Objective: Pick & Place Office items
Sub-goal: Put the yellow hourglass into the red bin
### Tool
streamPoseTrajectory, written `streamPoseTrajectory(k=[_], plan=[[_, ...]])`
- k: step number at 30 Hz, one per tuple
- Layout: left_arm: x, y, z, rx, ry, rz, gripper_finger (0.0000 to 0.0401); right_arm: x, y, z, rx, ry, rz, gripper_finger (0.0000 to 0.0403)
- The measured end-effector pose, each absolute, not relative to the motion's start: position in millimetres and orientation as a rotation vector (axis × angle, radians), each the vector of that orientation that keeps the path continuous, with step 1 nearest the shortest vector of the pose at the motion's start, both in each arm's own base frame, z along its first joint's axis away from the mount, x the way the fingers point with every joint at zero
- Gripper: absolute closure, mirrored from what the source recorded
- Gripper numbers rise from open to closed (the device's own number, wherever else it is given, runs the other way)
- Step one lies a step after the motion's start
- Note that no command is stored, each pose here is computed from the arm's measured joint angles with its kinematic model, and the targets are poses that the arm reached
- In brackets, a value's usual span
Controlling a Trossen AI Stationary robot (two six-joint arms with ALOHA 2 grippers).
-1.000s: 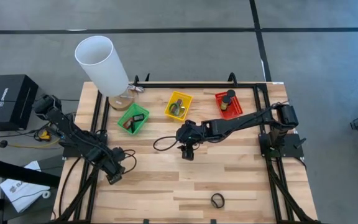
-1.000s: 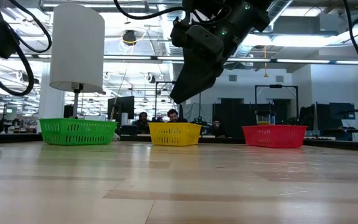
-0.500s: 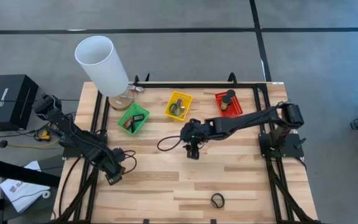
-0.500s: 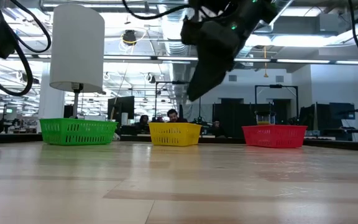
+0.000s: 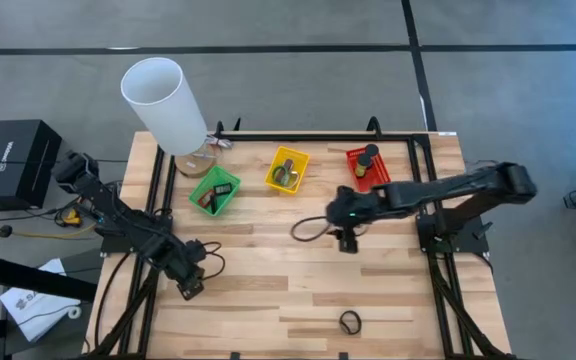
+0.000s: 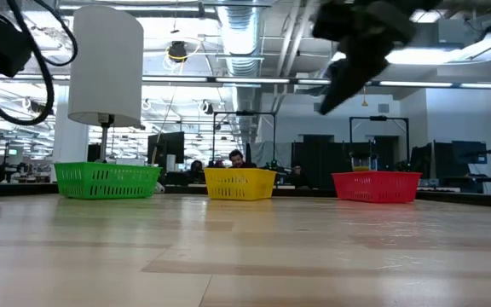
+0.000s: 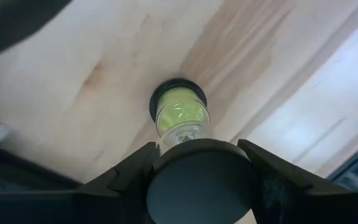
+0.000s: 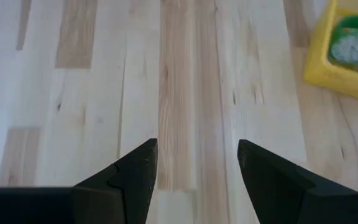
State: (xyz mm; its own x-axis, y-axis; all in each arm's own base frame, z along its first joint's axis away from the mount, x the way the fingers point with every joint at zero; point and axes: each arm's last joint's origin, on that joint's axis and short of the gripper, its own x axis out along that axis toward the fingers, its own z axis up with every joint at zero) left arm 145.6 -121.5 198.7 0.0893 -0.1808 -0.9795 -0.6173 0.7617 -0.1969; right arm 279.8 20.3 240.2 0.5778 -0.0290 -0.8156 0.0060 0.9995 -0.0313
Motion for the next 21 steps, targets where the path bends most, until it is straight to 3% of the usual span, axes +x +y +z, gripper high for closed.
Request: streamPoseTrajectory(k=[10,21], plan=[[169.7,-116.7,205.8,-0.75,1.298,0.287,0.0197,206.5,22.1,234.3,0.022,0.738,0.003,0.0189],[237.3,-79.1,270.1,-0.55,0.895,0.15,0.0199,183.1,23.6,253.0,-0.048,0.573,0.058,0.0189]])
